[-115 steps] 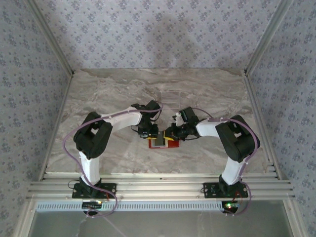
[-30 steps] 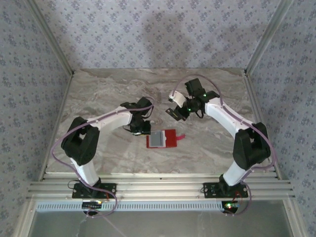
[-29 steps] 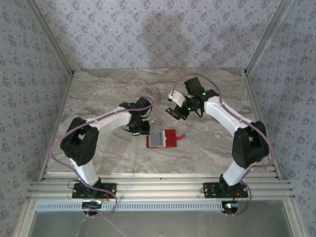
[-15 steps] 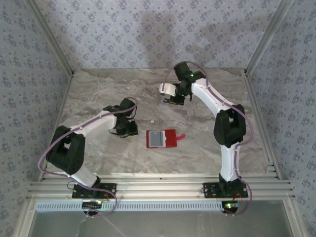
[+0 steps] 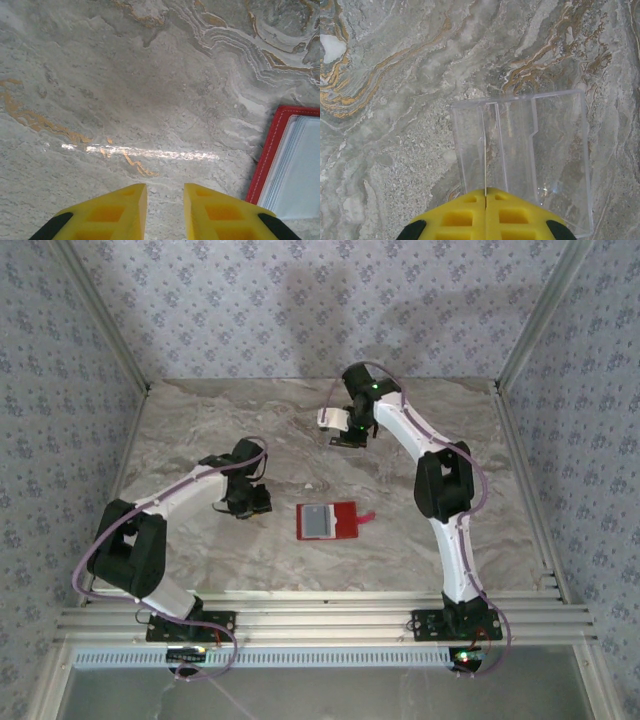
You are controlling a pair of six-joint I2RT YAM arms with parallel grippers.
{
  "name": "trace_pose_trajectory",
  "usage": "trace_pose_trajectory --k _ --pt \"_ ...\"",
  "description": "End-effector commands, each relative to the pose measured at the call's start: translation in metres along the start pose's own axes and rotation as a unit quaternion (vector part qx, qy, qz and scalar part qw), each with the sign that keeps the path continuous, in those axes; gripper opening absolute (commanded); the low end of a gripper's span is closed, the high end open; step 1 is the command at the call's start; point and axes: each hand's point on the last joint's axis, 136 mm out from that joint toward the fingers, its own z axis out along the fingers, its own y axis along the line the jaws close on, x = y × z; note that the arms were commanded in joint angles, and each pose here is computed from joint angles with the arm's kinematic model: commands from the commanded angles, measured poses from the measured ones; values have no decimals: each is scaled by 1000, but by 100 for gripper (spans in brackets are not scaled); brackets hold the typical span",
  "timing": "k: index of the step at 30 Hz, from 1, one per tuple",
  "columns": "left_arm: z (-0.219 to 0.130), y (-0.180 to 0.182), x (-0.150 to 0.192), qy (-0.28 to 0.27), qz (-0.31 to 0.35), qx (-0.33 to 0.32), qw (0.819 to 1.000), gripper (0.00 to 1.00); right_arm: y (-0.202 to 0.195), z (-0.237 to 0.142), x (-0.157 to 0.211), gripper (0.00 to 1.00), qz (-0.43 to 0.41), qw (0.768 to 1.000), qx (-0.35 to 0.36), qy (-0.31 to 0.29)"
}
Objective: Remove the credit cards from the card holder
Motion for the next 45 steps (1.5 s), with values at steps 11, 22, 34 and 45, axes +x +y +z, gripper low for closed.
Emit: trace_pose_trajectory --k 11,22,34,45 --pt "-3 4 5 -2 -2 5 1000 26 48 14 5 0 -106 990 -83 49" --pt "-3 5 6 0 -1 5 1000 27 40 -9 -6 0 -95 993 -32 63" --pt "-1 4 4 3 -2 2 1000 27 -17 -23 -3 0 -110 991 53 61" --pt "-1 8 4 8 -7 -4 1000 27 -20 7 2 0 -122 991 36 51"
